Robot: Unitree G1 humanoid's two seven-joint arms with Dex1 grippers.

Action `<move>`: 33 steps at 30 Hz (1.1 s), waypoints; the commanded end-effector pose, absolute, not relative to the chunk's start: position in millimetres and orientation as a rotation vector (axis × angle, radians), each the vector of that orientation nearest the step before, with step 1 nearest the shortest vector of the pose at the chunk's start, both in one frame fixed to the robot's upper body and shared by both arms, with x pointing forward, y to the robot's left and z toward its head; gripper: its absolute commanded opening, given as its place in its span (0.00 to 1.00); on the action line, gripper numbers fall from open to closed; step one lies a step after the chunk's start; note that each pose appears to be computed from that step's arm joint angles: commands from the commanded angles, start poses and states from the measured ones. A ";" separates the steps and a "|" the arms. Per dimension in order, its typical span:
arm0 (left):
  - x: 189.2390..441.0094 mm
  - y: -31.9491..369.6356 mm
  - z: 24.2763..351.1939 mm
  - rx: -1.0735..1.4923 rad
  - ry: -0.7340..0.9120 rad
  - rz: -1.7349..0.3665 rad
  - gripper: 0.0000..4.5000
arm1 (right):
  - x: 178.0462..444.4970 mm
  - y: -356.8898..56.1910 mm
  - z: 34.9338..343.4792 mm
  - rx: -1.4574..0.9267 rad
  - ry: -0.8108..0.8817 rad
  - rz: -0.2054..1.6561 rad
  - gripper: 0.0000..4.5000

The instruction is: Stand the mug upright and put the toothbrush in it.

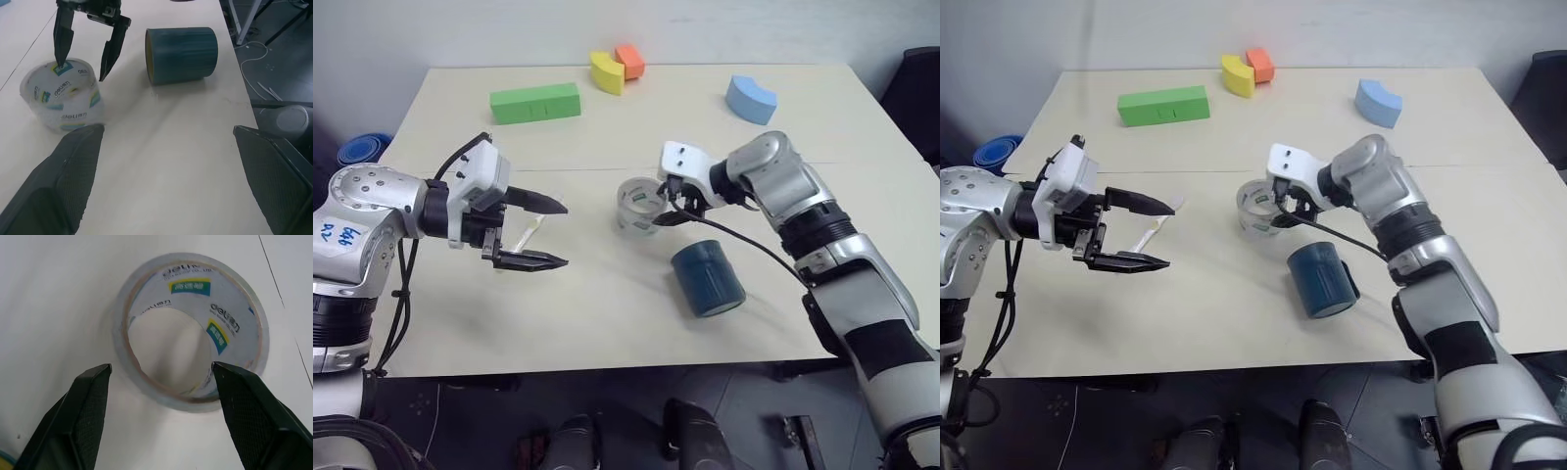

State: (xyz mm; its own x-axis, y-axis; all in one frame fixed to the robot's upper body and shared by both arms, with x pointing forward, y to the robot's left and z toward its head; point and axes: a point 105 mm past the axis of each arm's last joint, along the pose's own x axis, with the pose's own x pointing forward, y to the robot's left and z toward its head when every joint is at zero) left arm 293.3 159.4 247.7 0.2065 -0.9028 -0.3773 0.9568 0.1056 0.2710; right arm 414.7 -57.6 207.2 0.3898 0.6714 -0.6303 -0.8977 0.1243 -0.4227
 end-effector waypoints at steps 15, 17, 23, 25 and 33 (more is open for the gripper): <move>292.5 158.1 261.3 0.554 0.060 -1.330 1.00 | 419.8 -31.8 192.1 -1.047 0.286 1.229 0.05; 293.8 158.3 261.6 0.554 0.056 -1.323 1.00 | 421.2 -31.2 193.6 -1.042 0.279 1.221 0.05; 294.9 152.3 263.6 0.525 0.032 -1.331 1.00 | 427.8 -36.1 221.0 -0.963 0.196 1.153 0.05; 294.1 148.1 264.6 0.513 0.021 -1.343 1.00 | 431.9 -44.9 241.6 -0.932 0.130 1.091 0.05; 277.7 110.6 270.9 0.407 -0.039 -1.520 1.00 | 396.9 -211.8 302.4 -0.674 0.097 0.562 0.05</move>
